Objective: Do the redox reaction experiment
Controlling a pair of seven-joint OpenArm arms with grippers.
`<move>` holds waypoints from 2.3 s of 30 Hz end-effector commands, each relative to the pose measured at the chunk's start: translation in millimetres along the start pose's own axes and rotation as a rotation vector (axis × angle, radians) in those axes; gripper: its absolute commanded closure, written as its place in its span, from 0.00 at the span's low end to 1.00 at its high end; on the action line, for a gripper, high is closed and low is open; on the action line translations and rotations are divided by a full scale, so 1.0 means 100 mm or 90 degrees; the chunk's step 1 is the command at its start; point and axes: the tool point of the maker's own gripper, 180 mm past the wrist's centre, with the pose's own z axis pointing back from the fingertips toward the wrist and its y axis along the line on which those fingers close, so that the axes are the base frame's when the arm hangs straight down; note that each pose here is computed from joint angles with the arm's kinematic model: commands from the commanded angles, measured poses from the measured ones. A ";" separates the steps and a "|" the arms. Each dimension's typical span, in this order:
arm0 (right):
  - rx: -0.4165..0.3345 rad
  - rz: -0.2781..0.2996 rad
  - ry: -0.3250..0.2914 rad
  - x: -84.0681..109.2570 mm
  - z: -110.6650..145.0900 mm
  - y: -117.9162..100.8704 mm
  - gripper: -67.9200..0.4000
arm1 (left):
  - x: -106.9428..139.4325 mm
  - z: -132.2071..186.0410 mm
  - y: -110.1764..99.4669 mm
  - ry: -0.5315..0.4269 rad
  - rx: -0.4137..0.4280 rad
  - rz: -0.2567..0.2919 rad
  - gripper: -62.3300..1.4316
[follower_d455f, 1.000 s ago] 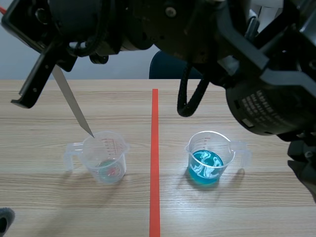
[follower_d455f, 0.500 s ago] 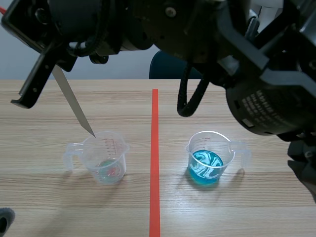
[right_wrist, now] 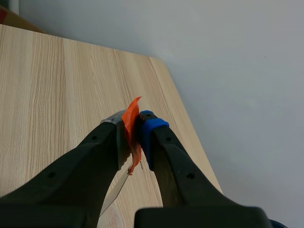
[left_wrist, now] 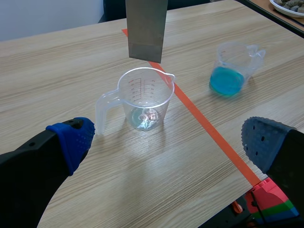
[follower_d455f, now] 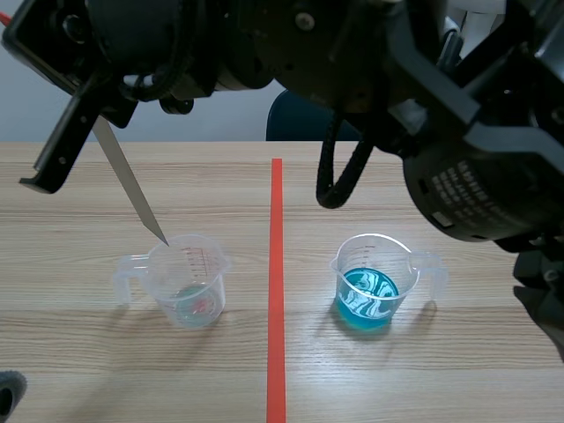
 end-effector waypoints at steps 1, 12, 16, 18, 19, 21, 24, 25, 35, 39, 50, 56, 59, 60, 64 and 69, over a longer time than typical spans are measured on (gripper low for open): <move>-0.016 0.008 -0.017 0.08 0.01 -0.09 0.99 | 0.10 -0.02 -0.02 -0.022 -0.002 0.000 0.00; -0.016 0.008 -0.017 0.08 0.01 -0.09 0.99 | 0.10 -0.02 -0.02 -0.022 -0.002 0.000 0.00; -0.016 0.008 -0.017 0.08 0.01 -0.09 0.99 | 0.10 -0.02 -0.02 -0.022 -0.002 0.000 0.00; -0.016 0.008 -0.017 0.08 0.01 -0.09 0.99 | 0.10 -0.02 -0.02 -0.022 -0.002 0.000 0.00; -0.016 0.008 -0.017 0.08 0.01 -0.09 0.99 | 0.10 -0.02 -0.02 -0.022 -0.002 0.000 0.00; -0.016 0.008 -0.017 0.08 0.01 -0.09 0.99 | 0.10 -0.02 -0.02 -0.022 -0.002 0.000 0.00; -0.016 0.008 -0.017 0.08 0.01 -0.09 0.99 | 0.10 -0.02 -0.02 -0.022 -0.002 0.000 0.00; -0.016 0.008 -0.017 0.08 0.01 -0.09 0.99 | 0.10 -0.02 -0.02 -0.022 -0.002 0.000 0.00; -0.016 0.008 -0.017 0.08 0.01 -0.09 0.99 | 0.10 -0.02 -0.02 -0.022 -0.002 0.000 0.00; -0.016 0.008 -0.017 0.08 0.01 -0.09 0.99 | 0.10 -0.02 -0.02 -0.022 -0.002 0.000 0.00; -0.016 0.008 -0.017 0.08 0.01 -0.09 0.99 | 0.10 -0.02 -0.02 -0.022 -0.002 0.000 0.00; -0.016 0.008 -0.017 0.08 0.01 -0.09 0.99 | 0.10 -0.02 -0.02 -0.022 -0.002 0.000 0.00; -0.016 0.008 -0.017 0.08 0.01 -0.09 0.99 | 0.10 -0.02 -0.02 -0.022 -0.002 0.000 0.00; -0.016 0.008 -0.016 0.08 0.01 -0.09 0.99 | 0.10 -0.02 -0.02 -0.022 -0.002 0.000 0.00; -0.015 0.009 -0.015 0.07 0.01 -0.09 0.99 | 0.10 -0.02 -0.02 -0.022 -0.002 0.000 0.00; -0.012 0.011 -0.006 0.01 0.04 -0.08 0.99 | 0.10 -0.02 -0.02 -0.022 -0.002 0.000 0.00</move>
